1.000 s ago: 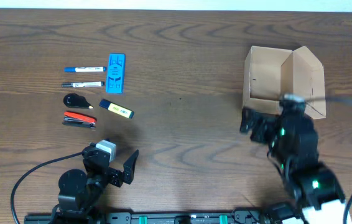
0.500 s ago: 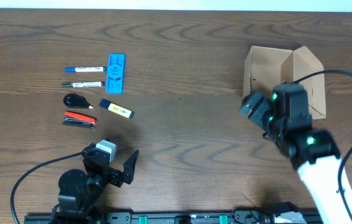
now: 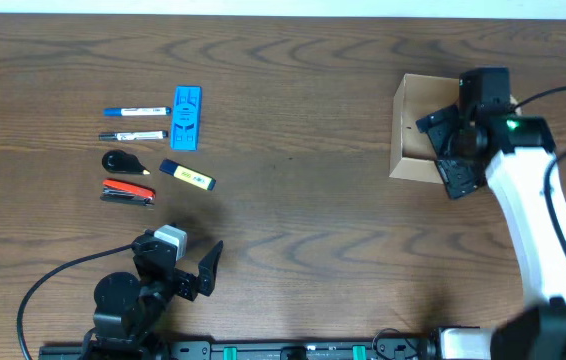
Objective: Pack container
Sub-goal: 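Reach the right gripper to the cardboard box's side flap, then push the box leftward toward table center with the right gripper, then retract the right gripper away from the box, then reach the left gripper down and grasp the blue whiteboard duster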
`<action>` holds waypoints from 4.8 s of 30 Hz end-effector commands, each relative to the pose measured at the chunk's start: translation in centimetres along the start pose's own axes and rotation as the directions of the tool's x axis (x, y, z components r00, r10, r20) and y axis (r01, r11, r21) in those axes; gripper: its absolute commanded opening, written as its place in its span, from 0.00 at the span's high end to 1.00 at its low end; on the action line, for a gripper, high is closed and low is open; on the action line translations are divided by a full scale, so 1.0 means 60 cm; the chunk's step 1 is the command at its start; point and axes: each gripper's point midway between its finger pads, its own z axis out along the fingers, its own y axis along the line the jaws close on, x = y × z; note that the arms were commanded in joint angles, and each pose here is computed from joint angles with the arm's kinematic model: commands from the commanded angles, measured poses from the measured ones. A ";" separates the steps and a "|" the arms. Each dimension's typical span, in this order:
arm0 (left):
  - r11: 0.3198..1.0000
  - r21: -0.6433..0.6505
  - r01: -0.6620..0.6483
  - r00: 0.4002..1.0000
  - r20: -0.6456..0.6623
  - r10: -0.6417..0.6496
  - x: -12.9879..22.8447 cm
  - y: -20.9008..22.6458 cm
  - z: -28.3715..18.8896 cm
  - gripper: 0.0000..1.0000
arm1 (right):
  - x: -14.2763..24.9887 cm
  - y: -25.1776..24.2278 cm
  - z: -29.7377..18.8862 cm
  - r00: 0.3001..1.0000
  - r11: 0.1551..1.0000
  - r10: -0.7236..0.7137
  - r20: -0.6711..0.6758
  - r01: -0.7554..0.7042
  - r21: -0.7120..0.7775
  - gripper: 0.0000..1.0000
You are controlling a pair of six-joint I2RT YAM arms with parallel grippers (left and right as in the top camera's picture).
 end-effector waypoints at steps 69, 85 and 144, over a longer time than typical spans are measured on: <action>1.000 0.002 0.020 1.000 -0.009 -0.020 0.010 0.002 0.004 0.05 | 0.216 0.125 0.110 0.393 0.401 -0.915 -0.092 0.911 -0.097 0.99; 1.000 0.002 0.020 1.000 -0.009 -0.020 0.010 0.002 0.004 0.05 | 0.210 0.127 0.063 0.386 0.395 -0.916 -0.108 0.914 -0.092 0.29; 0.940 -0.335 -0.058 0.978 -0.208 -0.014 -0.194 0.105 0.032 0.05 | 0.187 -0.052 -0.243 0.220 0.160 -0.936 0.276 0.961 -0.226 0.01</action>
